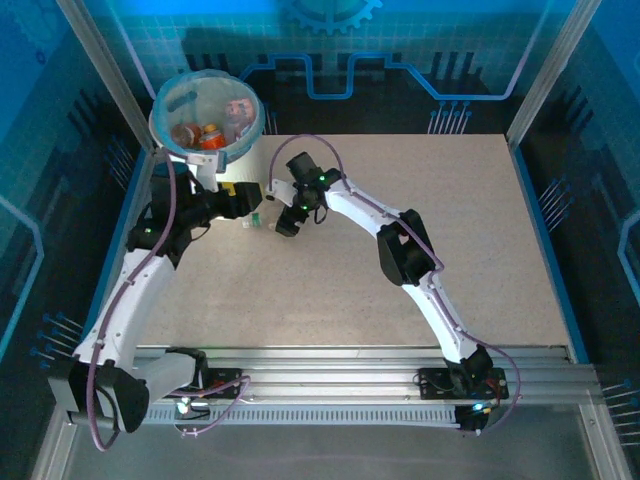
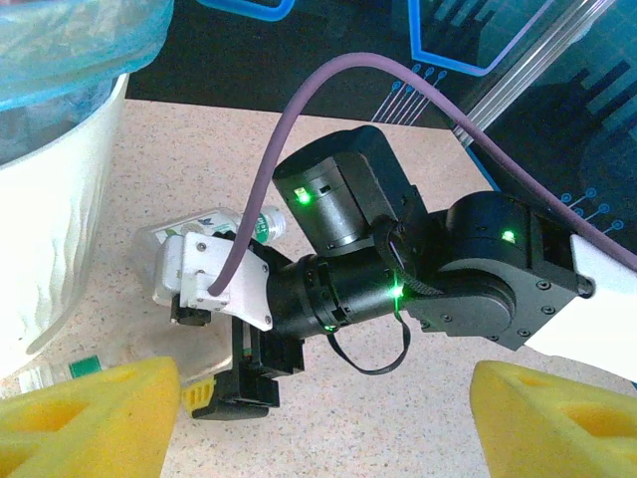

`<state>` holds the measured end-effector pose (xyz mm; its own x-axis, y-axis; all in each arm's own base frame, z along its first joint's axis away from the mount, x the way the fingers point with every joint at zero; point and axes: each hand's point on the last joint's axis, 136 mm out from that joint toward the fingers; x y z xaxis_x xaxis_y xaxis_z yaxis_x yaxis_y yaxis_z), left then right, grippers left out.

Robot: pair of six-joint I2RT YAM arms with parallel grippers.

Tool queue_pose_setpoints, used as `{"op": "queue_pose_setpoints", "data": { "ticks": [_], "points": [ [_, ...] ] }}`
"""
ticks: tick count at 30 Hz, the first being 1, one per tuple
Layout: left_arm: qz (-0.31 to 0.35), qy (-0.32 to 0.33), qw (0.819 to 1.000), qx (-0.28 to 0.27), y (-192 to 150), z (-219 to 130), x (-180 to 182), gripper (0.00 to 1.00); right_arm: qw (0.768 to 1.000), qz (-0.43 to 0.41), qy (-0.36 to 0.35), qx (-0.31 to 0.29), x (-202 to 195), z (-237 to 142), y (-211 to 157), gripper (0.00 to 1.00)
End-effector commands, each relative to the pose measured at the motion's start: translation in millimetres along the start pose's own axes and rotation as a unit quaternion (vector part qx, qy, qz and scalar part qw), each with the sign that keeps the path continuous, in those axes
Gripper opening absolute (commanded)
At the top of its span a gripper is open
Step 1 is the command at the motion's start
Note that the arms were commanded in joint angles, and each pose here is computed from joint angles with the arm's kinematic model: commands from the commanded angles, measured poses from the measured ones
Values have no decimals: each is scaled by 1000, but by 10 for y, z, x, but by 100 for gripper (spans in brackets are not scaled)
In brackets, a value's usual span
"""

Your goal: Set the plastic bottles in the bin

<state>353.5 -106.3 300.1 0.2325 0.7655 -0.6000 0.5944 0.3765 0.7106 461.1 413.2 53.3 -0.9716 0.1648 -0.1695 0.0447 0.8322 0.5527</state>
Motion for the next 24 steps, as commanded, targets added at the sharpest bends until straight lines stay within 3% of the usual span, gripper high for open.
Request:
{"op": "queue_pose_setpoints", "data": {
  "ticks": [1,10,18,24],
  "points": [
    [4,-13,1000,-16,115,-59,-118,78,1000,-4,16,25,57,63,-174,96],
    [10,-9,1000,-17,121,-74,-105,78,998,-22,53,29,239,97,-164,88],
    [4,-5,1000,-26,204,-96,-92,78,998,0,49,37,263,-45,-150,57],
    [-6,4,999,-40,276,-192,-120,78,999,23,37,18,342,-431,-39,48]
  ]
}}
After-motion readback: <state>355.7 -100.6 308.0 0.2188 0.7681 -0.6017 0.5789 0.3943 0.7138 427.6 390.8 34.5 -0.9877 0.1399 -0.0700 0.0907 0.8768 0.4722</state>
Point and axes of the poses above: each hand's point on the last joint's axis, 136 mm out from that joint toward the fingers, its own z axis out along the fingers, its own x axis along the line the jaws close on, y = z × x, and after that the axes turned 11 degrees about -z, right-handed
